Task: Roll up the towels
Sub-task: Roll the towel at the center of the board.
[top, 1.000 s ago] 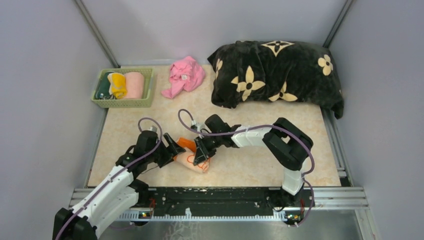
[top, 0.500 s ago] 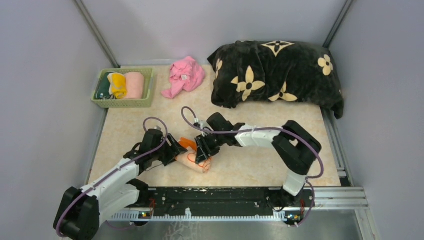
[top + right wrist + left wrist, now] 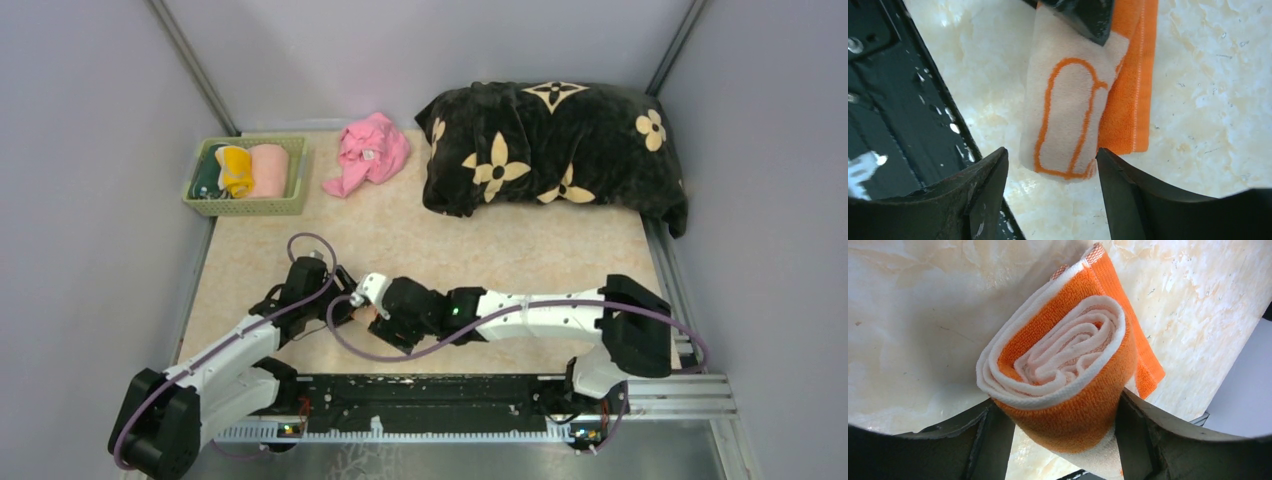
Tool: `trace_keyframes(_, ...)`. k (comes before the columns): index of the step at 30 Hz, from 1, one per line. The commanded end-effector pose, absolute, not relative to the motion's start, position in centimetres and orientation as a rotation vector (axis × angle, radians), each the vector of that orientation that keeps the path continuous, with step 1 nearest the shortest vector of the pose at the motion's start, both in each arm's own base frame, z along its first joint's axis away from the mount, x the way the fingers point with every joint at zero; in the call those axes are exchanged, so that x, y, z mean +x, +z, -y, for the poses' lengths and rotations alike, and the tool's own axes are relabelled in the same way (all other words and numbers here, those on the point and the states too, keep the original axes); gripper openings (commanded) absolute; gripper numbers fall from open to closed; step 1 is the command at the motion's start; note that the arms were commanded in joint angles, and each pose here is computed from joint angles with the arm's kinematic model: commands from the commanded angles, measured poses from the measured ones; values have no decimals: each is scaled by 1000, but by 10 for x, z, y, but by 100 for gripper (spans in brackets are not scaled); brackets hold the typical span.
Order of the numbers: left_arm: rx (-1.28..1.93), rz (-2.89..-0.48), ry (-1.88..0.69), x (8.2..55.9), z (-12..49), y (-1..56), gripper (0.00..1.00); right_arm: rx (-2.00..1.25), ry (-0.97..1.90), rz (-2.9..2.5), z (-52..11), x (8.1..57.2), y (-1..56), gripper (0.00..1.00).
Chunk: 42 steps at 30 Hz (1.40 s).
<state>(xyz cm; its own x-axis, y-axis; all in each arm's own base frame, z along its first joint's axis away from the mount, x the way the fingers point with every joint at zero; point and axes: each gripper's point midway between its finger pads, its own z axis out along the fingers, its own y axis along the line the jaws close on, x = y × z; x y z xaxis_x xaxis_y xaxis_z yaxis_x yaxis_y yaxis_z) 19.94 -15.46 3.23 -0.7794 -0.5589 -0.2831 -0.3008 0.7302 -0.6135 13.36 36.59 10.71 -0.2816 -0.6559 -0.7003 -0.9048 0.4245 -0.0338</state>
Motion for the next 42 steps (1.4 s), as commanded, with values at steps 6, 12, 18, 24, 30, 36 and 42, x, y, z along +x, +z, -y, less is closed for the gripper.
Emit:
trace_keyframes(6,-665,-2603,-572,182,133,-1,74,-1506,64,-1864,-376,144,61,66)
trace_keyframes(12,-594,-2607,-588,204,144,4,76,-1581,-31,-1848,-372,147,28,64)
trace_keyframes(18,-529,-2605,-648,228,154,15,81,-1565,140,-1979,-373,141,16,46)
trace_keyframes(24,-527,-2515,-696,238,147,44,88,-1385,630,-2223,-380,131,31,30)
trace_keyframes(30,-635,-2434,-746,225,132,66,90,-1201,926,-2363,-384,131,35,25)
trace_keyframes(36,-673,-2365,-900,204,140,71,92,-1047,1127,-2479,-389,129,28,23)
trace_keyframes(42,-666,-2358,-1074,199,159,65,92,-883,1344,-2540,-392,124,24,23)
